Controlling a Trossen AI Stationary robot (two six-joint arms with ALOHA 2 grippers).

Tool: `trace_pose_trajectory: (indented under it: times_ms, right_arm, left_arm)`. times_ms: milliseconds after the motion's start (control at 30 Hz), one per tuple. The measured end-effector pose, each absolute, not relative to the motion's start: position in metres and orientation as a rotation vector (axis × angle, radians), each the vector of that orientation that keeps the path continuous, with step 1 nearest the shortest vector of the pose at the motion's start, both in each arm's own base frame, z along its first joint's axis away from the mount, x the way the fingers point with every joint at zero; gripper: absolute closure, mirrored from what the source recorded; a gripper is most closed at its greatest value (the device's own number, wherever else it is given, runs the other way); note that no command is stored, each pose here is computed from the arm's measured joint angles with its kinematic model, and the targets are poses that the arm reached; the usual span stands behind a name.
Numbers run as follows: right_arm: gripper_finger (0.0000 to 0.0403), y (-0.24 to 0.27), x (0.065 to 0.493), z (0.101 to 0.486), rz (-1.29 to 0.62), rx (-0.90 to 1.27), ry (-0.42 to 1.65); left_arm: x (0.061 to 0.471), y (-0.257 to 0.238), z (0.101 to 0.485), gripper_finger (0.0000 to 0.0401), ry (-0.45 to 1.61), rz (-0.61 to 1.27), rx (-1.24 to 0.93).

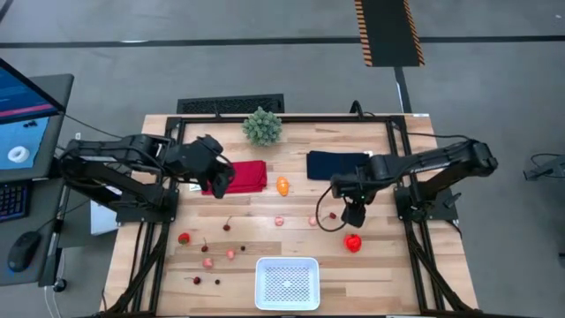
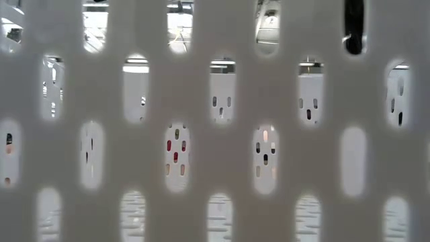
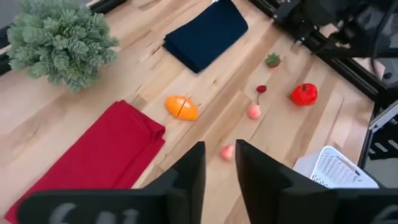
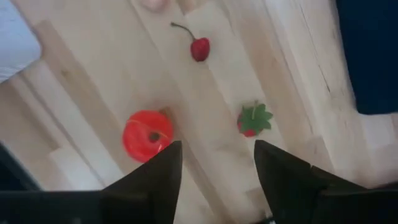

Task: Pick and placing Produce into tupperware
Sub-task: Put the right strawberry into the white bin

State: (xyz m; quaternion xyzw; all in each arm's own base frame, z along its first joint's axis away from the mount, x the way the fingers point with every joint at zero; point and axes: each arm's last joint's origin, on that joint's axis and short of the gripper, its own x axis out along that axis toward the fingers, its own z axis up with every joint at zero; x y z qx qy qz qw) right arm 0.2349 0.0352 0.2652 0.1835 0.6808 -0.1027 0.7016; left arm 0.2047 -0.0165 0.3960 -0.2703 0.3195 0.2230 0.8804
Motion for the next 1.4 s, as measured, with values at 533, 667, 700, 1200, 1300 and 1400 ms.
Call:
trace_pose_trajectory:
  times_ms: [533,667,700,1200,1300,1400]
  right_arm:
    - [0.0201,0.022,0.222,0.202,-0.27,0.358,1.553]
    - [0.0205,0.024,0.222,0.188,-0.226,0.329,1.517]
    - [0.0206,0.025,0.221,0.186,-0.218,0.314,1.512]
    - [0.0223,0.022,0.228,0.173,-0.216,0.344,1.538]
    - [0.0222,0.023,0.231,0.164,-0.224,0.339,1.582]
    - [0.0222,0.026,0.233,0.157,-0.223,0.324,1.613]
  left_arm:
    - [0.234,-0.018,0.394,0.0287,0.573,0.456,-0.586]
    - [0.236,-0.013,0.398,0.0287,0.516,0.472,-0.613]
    - [0.238,-0.01,0.399,0.0287,0.495,0.477,-0.623]
    - [0.244,0.006,0.409,0.0288,0.353,0.503,-0.704]
    - [0.244,0.005,0.409,0.0288,0.35,0.503,-0.715]
    - [0.244,0.005,0.409,0.0288,0.347,0.503,-0.716]
